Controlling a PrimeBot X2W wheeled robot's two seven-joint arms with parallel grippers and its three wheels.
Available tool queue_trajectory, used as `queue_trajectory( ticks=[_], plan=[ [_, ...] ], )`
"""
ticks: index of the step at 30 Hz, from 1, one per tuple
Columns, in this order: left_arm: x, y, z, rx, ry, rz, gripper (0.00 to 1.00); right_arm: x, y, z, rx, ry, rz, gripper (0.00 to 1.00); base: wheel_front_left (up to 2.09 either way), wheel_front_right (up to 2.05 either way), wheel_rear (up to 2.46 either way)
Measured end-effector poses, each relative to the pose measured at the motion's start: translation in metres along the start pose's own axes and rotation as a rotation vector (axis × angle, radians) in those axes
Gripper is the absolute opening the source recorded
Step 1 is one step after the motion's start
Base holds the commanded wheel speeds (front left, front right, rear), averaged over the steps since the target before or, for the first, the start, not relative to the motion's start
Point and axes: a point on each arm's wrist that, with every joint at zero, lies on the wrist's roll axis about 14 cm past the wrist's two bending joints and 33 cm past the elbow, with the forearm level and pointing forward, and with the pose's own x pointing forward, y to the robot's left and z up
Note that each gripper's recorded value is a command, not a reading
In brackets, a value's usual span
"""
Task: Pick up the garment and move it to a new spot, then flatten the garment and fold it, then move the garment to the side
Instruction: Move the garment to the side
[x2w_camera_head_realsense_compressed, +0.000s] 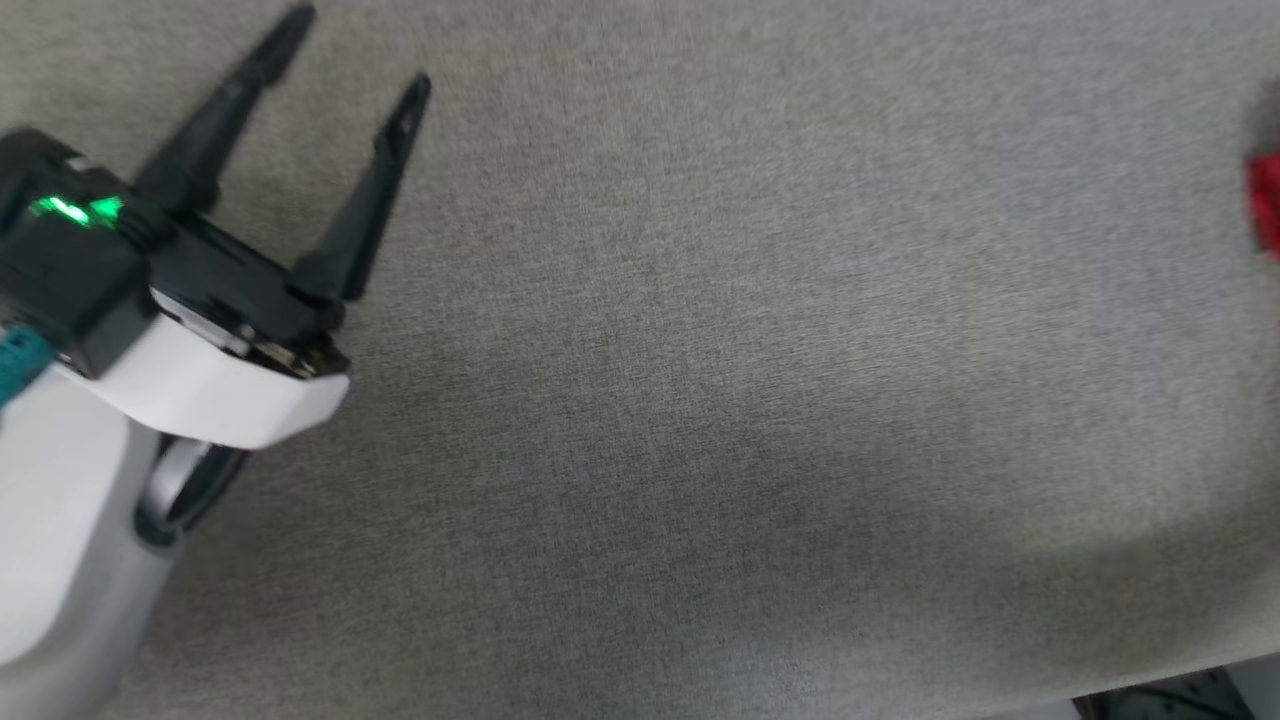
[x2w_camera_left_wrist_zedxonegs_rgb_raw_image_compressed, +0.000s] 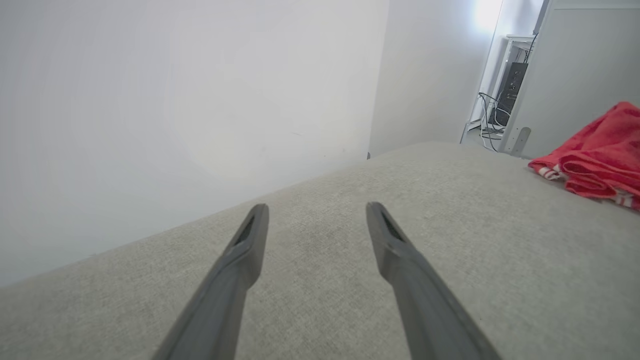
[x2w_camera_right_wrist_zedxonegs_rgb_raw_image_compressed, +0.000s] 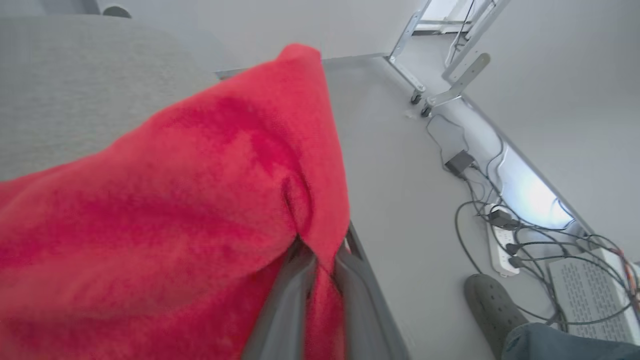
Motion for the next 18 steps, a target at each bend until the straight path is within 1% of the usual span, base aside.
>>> queue_trajectory(
  ticks=[4, 9, 14, 15, 16, 17, 18],
  plan=[
    [0.005, 0.01, -0.01, 0.005, 0.001, -0.004, 1.0, 0.017, -0.002, 0.005, -0.034, -0.056, -0.074, 0.0, 0.0, 0.0, 0.0],
    [0.001, 0.02, -0.014, 0.014, 0.006, 0.012, 1.0, 0.033, 0.015, -0.002, -0.044, -0.066, -0.081, 0.0, 0.0, 0.0, 0.0],
    [-0.002, 0.024, -0.012, 0.022, 0.008, 0.026, 1.0, 0.039, 0.021, -0.003, -0.072, -0.087, -0.09, 0.0, 0.0, 0.0, 0.0],
    [-0.003, 0.024, -0.011, 0.022, 0.006, 0.03, 1.0, 0.039, 0.021, -0.004, -0.074, -0.087, -0.092, 0.22, 0.0, 0.0, 0.0],
    [-0.003, 0.024, -0.009, 0.02, 0.003, 0.033, 1.0, 0.038, 0.02, -0.005, -0.077, -0.09, -0.095, 0.49, 0.0, 0.0, 0.0],
    [-0.004, 0.024, -0.007, 0.02, 0.001, 0.038, 1.0, 0.037, 0.019, -0.003, -0.078, -0.097, -0.095, 1.0, 0.0, 0.0, 0.0],
    [-0.004, 0.024, -0.005, 0.02, -0.001, 0.044, 1.0, 0.036, 0.02, 0.0, -0.075, -0.108, -0.092, 1.0, 0.0, 0.0, 0.0]
  ],
)
